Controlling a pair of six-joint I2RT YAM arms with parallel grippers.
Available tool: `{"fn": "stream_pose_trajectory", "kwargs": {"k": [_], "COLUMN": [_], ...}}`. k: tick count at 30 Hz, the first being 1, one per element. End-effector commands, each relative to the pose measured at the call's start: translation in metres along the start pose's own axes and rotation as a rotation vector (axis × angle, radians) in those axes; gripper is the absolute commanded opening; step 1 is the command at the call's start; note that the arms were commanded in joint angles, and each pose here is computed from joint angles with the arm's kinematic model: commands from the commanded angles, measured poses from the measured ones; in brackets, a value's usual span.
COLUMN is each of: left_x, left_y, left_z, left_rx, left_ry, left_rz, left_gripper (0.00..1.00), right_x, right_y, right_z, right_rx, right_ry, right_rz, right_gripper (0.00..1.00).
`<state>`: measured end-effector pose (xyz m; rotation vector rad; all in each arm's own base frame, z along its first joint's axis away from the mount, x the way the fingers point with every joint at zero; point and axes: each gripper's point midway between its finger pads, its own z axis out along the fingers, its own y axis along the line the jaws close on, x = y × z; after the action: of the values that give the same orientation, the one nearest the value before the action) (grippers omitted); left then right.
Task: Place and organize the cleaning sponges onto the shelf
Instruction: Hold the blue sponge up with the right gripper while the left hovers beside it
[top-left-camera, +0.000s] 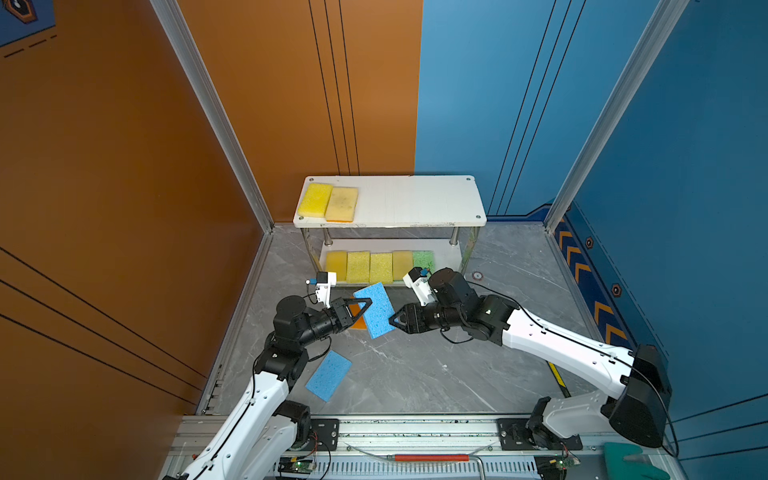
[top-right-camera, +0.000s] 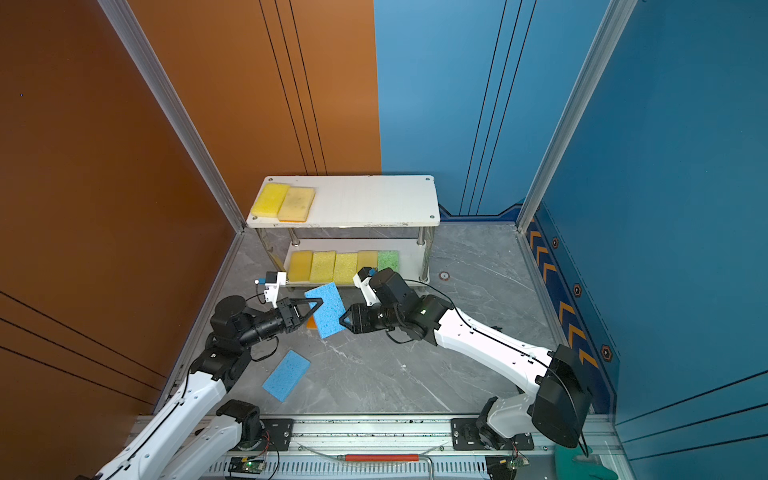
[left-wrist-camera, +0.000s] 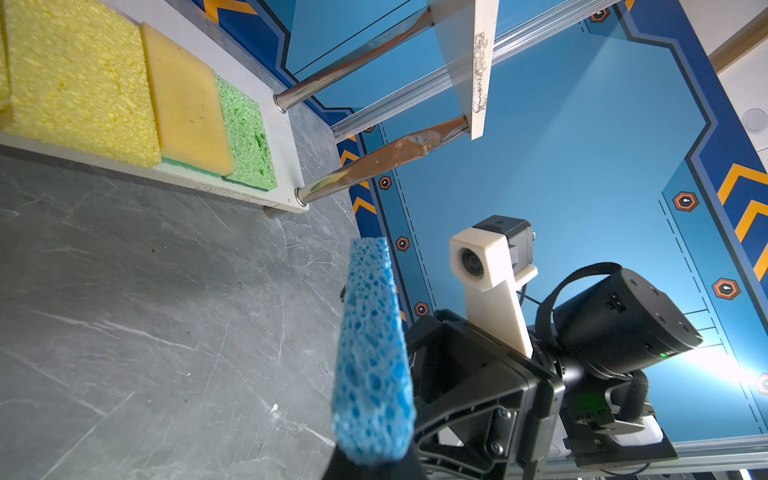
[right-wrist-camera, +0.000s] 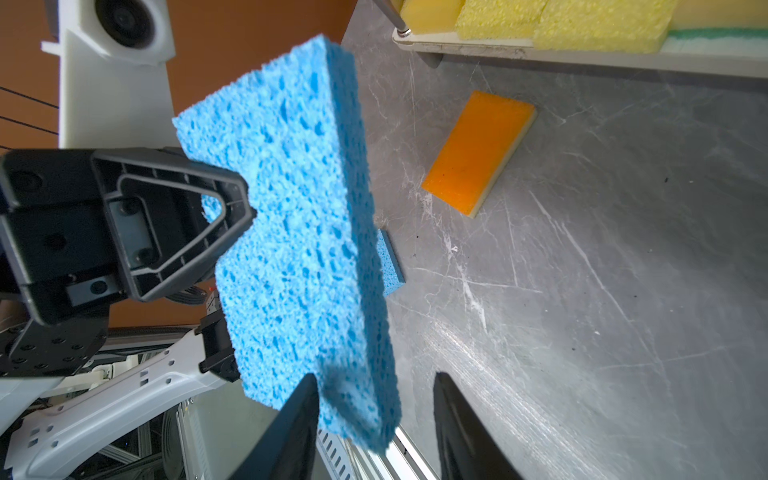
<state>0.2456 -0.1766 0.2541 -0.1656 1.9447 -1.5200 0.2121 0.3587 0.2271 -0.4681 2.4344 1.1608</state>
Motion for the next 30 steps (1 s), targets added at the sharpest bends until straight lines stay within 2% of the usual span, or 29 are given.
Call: {"fn": "stream_pose_trajectory", "kwargs": {"k": [1,12,18,30], "left_x": [-0.0057,-0.0096,-0.0093,-0.0040], "left_y": [-0.0042,-0.0054,-0.0050,-0.0039], "left_z": [-0.0028,-0.0085,-0.0095,-0.0089], "left_rx": [0.012,0.019,0.021,0.027], "left_ry": [-0.029,-0.044,-0.041,-0.016], "left_rz": [0.020,0.017,0.010,0.002], "left_gripper": [0.06,0.05,0.05,0.05], "right_x": [-0.0011,0.0056,0.0060,0.0048], "right_y": [0.0106,0.0132,0.0162,0.0169], "right_z": [-0.0037,-0.0024,-0.0023,0.0008], "right_rx": [-0.038,-0.039,-0.043,-0.039], "right_ry": [-0.015,-0.002,-0.002,-0.009], "right_rz": [0.015,0.024,0.017,0.006], "right_gripper": [0.47,0.47,0.41,0.40]}}
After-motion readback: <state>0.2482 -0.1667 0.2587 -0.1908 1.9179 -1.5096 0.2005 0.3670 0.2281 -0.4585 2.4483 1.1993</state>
